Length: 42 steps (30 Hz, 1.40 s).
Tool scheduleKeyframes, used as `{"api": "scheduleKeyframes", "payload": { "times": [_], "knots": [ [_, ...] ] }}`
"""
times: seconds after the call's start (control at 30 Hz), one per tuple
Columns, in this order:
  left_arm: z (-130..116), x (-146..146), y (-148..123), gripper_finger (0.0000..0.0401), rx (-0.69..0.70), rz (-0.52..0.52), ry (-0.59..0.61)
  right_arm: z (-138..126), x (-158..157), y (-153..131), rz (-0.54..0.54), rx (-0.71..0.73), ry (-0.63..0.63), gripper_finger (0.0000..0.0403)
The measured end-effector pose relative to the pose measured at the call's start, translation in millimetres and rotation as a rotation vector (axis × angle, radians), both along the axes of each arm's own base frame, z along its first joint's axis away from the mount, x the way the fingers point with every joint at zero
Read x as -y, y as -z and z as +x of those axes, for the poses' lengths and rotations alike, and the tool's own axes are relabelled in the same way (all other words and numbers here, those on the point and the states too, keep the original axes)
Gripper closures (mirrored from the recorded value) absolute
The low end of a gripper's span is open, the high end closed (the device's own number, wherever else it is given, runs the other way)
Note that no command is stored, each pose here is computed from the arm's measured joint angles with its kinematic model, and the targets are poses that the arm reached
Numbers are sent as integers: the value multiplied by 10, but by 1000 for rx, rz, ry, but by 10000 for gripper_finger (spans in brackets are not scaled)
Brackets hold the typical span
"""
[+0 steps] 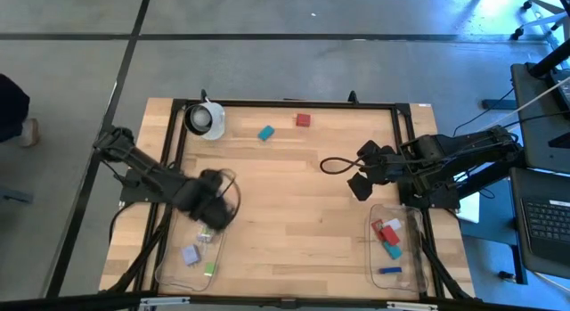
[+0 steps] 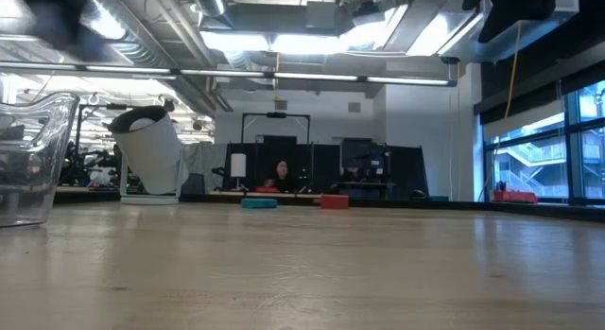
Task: Pick & Place Office items
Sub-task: Put the purple adapter into the left transparent bin
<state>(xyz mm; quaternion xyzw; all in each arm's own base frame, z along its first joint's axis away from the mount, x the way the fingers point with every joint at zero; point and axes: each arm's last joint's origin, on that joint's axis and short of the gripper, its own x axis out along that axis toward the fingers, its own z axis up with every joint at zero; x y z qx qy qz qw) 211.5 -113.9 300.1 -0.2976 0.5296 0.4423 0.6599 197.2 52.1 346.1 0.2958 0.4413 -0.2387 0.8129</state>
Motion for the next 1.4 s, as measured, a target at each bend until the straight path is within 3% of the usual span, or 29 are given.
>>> {"api": "scheduleKeyframes", "payload": {
  "times": [0.1,0.2,0.47,0.57,0.83,1.0,1.27,1.4],
  "knots": [
    [-138,171,5,191,-101,-119,13,0,0,0,0,0,0,103],
    [-227,303,5,191,-133,-175,45,0,0,0,0,1,0,103],
    [-263,369,0,191,-30,-96,-7,3,-1,-2,-1,5,1,103],
    [-217,397,3,191,26,-110,14,4,-1,-2,-1,5,1,103],
    [-344,527,5,191,-28,-166,14,4,-1,-2,0,5,1,103],
    [-344,545,5,191,52,-135,-101,4,-1,-2,-1,5,1,103],
    [-324,790,232,191,-29,-115,-163,4,-1,-2,0,5,1,103],
    [-289,956,388,191,-87,-153,-173,4,-1,-3,0,6,1,103]
  ]
}}
